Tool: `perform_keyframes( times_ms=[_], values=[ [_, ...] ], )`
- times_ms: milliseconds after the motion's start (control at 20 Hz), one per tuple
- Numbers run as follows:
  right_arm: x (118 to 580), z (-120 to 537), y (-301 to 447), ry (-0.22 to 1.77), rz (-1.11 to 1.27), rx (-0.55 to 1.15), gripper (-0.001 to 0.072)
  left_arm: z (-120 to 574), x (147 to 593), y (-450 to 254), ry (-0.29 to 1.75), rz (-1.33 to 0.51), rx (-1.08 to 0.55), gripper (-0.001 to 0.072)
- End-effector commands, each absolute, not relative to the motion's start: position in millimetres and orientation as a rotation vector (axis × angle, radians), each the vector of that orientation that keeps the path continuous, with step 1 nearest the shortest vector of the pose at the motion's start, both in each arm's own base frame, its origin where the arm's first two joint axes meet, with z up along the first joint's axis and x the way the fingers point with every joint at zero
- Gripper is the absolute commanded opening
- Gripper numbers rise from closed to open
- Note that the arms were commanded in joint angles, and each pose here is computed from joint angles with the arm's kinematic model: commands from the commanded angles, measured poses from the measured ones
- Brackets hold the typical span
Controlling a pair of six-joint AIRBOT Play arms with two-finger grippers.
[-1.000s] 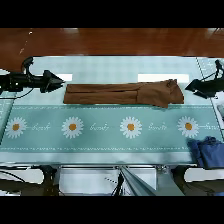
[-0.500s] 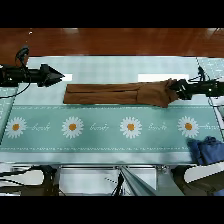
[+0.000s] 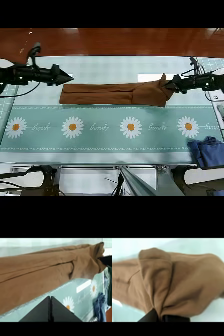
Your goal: Fold the shirts.
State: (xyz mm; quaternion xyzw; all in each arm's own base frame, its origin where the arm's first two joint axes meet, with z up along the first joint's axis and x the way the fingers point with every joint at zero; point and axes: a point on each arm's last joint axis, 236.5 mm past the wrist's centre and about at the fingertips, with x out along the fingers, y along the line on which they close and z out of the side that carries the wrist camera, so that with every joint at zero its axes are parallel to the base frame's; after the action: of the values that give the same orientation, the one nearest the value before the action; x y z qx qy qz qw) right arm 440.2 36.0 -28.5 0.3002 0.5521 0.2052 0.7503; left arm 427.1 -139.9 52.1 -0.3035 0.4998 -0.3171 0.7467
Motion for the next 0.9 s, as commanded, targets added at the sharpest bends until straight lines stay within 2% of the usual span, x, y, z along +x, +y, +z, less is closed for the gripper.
perform_keyframes(
  times_ms=[0,200,350,650,850],
  values=[
    [407,2,30,1.271,0.418,0.474,0.0028,50,424,-186,1.111,-0.719,-0.645,0.0033],
    [382,39,30,1.271,0.336,0.300,0.0028,40,418,-256,1.106,-0.748,-0.595,0.0033],
    [371,66,44,1.234,0.313,0.229,0.0028,15,395,-308,1.170,-0.793,-0.563,0.0033],
    [347,120,78,1.130,0.313,0.242,0.0029,-31,344,-375,1.311,-0.876,-0.530,0.0033],
    [322,154,81,1.076,0.294,0.287,0.0028,-46,341,-389,1.321,-0.857,-0.546,0.0032]
  ],
)
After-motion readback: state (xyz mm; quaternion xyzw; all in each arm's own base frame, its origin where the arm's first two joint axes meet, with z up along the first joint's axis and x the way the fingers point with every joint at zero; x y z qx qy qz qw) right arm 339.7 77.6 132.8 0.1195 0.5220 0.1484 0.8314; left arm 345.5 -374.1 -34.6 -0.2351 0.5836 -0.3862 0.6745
